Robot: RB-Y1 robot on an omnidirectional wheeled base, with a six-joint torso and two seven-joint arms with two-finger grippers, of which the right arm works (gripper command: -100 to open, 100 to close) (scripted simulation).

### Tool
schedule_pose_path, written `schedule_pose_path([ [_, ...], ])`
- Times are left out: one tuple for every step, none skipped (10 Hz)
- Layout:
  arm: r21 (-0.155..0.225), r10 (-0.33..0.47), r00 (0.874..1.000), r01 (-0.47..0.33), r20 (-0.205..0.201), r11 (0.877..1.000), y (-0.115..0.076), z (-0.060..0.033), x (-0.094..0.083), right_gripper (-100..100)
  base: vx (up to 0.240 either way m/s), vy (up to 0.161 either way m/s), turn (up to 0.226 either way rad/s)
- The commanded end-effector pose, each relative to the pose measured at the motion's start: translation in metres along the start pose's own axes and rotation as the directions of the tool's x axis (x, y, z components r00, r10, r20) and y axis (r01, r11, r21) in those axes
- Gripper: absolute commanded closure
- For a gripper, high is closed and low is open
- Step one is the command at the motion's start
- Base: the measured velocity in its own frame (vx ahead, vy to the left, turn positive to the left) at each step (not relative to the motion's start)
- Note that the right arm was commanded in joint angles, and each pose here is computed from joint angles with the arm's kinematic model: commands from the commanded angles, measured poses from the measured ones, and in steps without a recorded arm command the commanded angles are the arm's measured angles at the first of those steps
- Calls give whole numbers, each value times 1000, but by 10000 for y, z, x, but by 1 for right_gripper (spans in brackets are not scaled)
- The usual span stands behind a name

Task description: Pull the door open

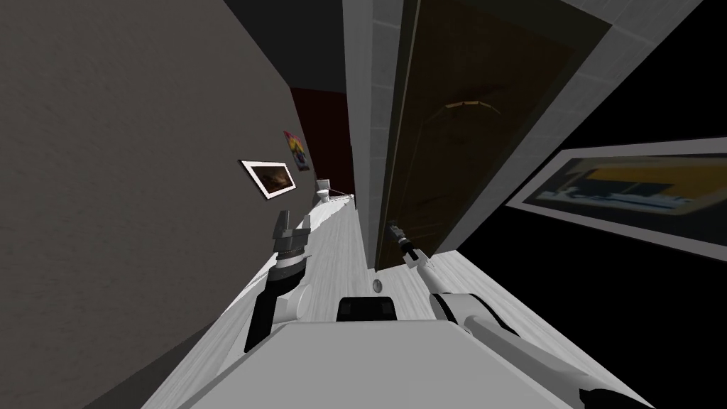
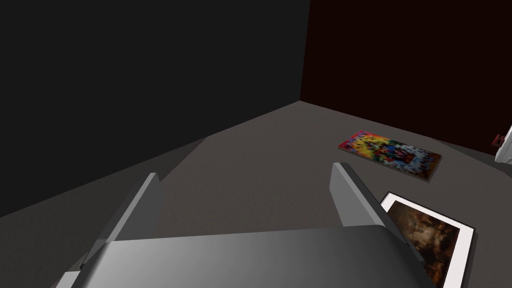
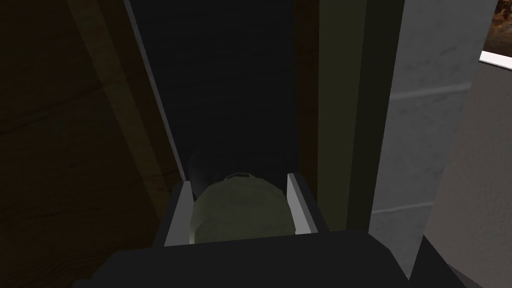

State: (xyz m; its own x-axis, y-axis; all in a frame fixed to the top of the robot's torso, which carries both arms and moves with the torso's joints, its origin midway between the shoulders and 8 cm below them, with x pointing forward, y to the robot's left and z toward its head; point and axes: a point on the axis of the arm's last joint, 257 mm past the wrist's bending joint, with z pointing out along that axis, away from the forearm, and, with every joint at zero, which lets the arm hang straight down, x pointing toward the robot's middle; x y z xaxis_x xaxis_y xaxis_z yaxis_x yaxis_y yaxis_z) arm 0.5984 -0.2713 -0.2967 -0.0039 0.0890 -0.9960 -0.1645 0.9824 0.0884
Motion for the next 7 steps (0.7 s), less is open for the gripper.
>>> schedule_pose_path([
  [12, 51, 999, -51, 3, 999, -53, -13, -4, 100, -59, -49, 61],
  [17, 82, 997, -82, 6, 996, -73, -17, -9, 100, -61, -53, 68],
  [22, 113, 994, -113, 9, 993, -92, -21, -15, 100, -66, -36, 64],
  [28, 153, 988, -153, 14, 988, -116, -24, -23, 100, -62, -42, 66],
  [33, 193, 981, -193, 19, 981, -139, -28, -31, 100, -61, -45, 87],
  [39, 232, 972, -232, 25, 972, -163, -32, -39, 100, -62, -34, 91],
  [44, 270, 962, -271, 31, 961, -187, -36, -47, 100, -76, -50, 88],
])
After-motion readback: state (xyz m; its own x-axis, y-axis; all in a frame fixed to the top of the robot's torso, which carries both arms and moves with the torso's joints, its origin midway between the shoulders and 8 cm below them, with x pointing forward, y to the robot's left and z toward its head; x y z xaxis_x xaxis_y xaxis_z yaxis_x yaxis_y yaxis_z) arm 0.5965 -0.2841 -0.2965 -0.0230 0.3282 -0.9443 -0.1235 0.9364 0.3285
